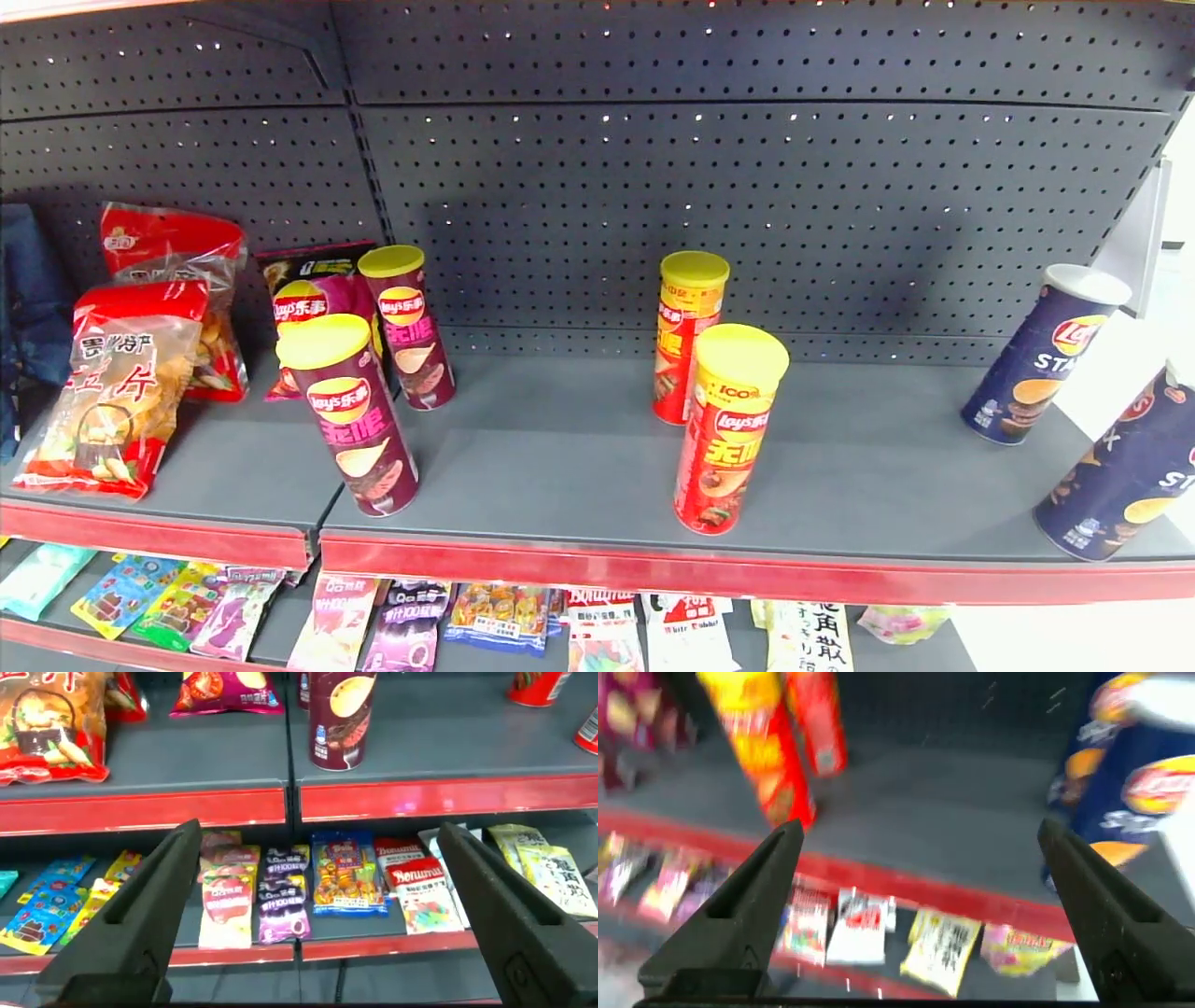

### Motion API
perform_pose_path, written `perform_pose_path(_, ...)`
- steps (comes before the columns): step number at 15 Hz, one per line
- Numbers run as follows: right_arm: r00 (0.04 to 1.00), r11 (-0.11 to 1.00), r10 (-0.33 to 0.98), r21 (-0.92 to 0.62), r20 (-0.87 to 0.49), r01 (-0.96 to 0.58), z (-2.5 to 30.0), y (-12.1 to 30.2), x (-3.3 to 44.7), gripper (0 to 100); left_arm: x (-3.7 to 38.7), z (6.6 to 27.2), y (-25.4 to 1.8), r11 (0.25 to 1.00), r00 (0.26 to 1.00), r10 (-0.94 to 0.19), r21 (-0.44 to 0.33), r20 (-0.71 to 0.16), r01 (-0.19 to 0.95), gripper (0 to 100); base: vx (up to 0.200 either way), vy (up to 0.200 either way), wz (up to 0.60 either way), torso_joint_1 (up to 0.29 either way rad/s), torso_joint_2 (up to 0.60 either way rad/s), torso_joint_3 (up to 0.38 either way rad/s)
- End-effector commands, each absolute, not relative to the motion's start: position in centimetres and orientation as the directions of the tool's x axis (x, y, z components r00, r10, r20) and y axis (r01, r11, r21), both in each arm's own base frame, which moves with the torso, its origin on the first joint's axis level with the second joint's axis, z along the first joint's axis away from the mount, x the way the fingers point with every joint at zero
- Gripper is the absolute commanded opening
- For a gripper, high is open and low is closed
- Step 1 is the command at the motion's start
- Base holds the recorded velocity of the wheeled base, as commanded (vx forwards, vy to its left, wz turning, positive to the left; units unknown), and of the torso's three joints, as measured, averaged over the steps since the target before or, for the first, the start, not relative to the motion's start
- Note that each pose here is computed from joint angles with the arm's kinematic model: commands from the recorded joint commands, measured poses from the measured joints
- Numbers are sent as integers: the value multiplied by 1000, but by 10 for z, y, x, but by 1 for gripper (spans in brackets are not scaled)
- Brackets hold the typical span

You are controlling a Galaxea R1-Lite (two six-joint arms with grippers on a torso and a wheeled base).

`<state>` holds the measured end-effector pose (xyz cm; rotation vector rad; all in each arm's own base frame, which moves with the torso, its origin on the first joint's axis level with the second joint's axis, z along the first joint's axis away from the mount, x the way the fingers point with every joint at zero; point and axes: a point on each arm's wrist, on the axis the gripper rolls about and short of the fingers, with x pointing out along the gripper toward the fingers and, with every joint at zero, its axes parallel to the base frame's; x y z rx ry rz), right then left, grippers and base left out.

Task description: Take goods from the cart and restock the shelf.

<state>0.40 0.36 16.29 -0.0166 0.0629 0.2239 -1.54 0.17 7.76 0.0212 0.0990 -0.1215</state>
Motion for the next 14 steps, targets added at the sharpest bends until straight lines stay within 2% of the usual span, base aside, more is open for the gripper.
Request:
perform_pose_path(1, 924, 951, 291, -27, -249, -307, 144, 7, 25, 100, -15, 78, 2, 992, 987, -120, 15, -106, 122, 100, 0, 0, 0, 0, 0, 0)
perform_pose_path(6, 794, 899, 386, 0, -470, -437, 153, 24, 78, 100, -15, 78, 2, 992, 987, -120, 15, -104, 122, 100, 0, 0, 0, 0, 0, 0)
perform_pose_path(8, 735, 884, 368, -29, -569, -466, 147, 32, 100, 100, -15, 78, 2, 992, 987, -120, 15, -106, 122, 100, 0, 0, 0, 0, 0, 0)
perform_pose_path(14, 647, 873, 299, -72, -701, -482, 143, 67, 166, 100, -15, 78, 2, 992, 987, -120, 15, -106, 122, 100, 0, 0, 0, 0, 0, 0)
